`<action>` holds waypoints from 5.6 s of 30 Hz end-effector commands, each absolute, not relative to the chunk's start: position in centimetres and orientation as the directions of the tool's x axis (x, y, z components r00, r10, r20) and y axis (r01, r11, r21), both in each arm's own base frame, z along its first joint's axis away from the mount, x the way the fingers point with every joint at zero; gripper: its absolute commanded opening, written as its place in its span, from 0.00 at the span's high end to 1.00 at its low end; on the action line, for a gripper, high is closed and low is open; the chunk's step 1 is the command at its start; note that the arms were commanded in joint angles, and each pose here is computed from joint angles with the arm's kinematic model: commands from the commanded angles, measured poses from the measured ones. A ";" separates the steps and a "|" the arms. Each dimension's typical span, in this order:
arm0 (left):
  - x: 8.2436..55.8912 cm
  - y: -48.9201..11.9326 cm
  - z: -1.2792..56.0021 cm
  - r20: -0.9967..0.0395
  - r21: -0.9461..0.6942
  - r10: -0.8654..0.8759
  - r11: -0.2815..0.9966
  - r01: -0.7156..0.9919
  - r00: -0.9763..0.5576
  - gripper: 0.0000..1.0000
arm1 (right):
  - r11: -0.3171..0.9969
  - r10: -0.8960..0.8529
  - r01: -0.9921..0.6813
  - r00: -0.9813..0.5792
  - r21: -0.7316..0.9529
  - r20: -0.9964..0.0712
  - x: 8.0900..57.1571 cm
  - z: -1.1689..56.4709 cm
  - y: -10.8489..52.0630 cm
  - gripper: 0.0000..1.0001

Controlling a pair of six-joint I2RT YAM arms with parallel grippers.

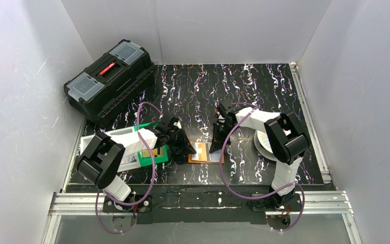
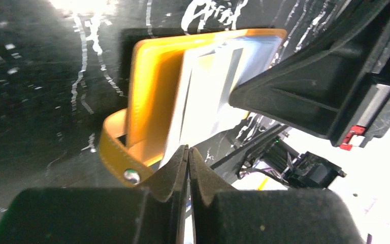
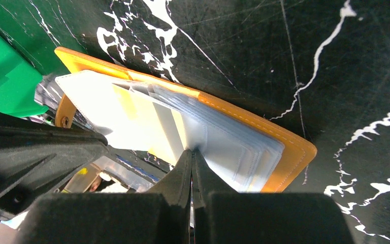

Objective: Take the credit cards out of the card holder
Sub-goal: Remove the credit card from the card holder, then place the credit card in the storage box.

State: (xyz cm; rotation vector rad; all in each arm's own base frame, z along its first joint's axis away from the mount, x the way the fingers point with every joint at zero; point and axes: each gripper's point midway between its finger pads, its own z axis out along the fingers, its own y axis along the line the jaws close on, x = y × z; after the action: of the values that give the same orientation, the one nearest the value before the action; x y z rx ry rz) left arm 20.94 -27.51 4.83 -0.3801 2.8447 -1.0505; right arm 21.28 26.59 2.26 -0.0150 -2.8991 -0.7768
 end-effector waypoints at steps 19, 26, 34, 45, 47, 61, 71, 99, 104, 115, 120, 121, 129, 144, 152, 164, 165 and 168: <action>20.6 -30.1 1.4 0.065 -0.633 -0.138 0.760 -0.148 -0.988 0.64 | 0.983 0.052 0.076 -0.988 0.167 0.146 19.3 -5.8 18.1 0.99; 20.4 -31.1 0.0 0.109 -0.649 -0.181 0.732 -0.208 -0.977 0.69 | 0.983 0.043 0.067 -0.989 0.171 0.143 19.4 -5.7 18.2 0.99; 20.5 -29.8 0.4 0.091 -0.621 -0.246 0.744 -0.248 -0.965 1.00 | 0.982 0.050 0.076 -0.987 0.171 0.151 19.2 -6.0 18.2 0.99; 21.2 -24.3 2.0 -0.051 -0.448 -0.249 0.871 -0.200 -0.967 1.00 | 0.981 0.064 0.091 -0.985 0.171 0.160 19.2 -6.5 18.2 0.99; 21.2 -24.1 2.3 -0.063 -0.452 -0.240 0.872 -0.187 -0.969 1.00 | 0.981 0.064 0.092 -0.985 0.172 0.158 19.2 -6.5 18.2 0.99; 22.3 -24.0 8.0 -0.176 -0.476 -0.174 0.877 -0.071 -0.969 1.00 | 0.954 0.051 0.058 -0.998 0.295 0.032 22.6 -0.1 20.8 0.94; 24.1 -24.2 13.6 -0.215 -0.605 -0.228 0.794 -0.054 -0.950 1.00 | 0.831 0.064 -0.089 -0.965 0.549 -0.253 26.8 13.9 25.0 0.17; 26.1 -25.5 21.6 -0.012 -0.960 -0.397 0.260 -0.100 -0.918 1.00 | 0.304 0.061 -0.039 -0.996 0.952 -0.061 24.9 21.1 33.7 0.70; 26.0 -25.1 21.5 -0.010 -0.959 -0.406 0.262 -0.106 -0.914 1.00 | 0.323 0.062 -0.016 -0.997 0.946 -0.038 24.6 19.9 33.5 0.62; 25.7 -25.1 21.3 0.004 -0.962 -0.399 0.248 -0.112 -0.917 1.00 | 0.293 0.050 -0.004 -0.999 0.956 -0.020 24.5 20.2 33.8 0.87; 25.6 -25.1 21.4 0.003 -0.964 -0.392 0.242 -0.106 -0.920 0.81 | 0.236 -0.019 0.005 -1.000 0.972 0.010 23.7 21.0 34.8 0.99; 25.6 -25.2 21.5 0.002 -0.965 -0.391 0.240 -0.104 -0.920 0.78 | 0.221 -0.038 0.012 -0.999 0.975 0.021 23.4 21.1 35.1 0.99; 25.8 -25.2 21.5 0.010 -0.968 -0.400 0.227 -0.110 -0.916 0.72 | 0.137 -0.094 0.051 -0.993 0.989 0.064 22.4 21.8 35.8 0.99; 22.8 -18.2 18.4 -0.221 -0.697 -0.408 0.702 -0.150 -0.886 1.00 | 0.441 -0.026 -0.055 -0.998 0.896 -0.049 22.4 17.3 33.4 0.02; 19.9 -7.7 15.5 -0.360 -0.169 -0.334 0.942 -0.291 -0.871 1.00 | 0.626 0.030 -0.104 -0.987 0.773 -0.158 23.7 15.7 31.0 0.02; 22.2 -5.4 11.8 -0.331 0.204 -0.190 0.942 -0.267 -0.924 1.00 | 0.738 0.045 -0.134 -0.968 0.662 -0.245 24.2 15.2 28.4 0.02; 22.5 -5.6 11.4 -0.325 0.219 -0.179 0.941 -0.258 -0.928 1.00 | 0.742 0.044 -0.133 -0.968 0.657 -0.246 24.1 15.1 28.2 0.02; 23.1 -6.0 10.3 -0.306 0.268 -0.151 0.934 -0.237 -0.940 1.00 | 0.755 0.044 -0.139 -0.964 0.641 -0.261 24.0 15.0 27.8 0.02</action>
State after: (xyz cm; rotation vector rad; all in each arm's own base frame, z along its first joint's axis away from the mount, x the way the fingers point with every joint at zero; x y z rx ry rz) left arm 21.98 -6.85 10.11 -0.3377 2.8523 0.2785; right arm 23.70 28.55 13.60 0.0353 -3.1082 -1.2055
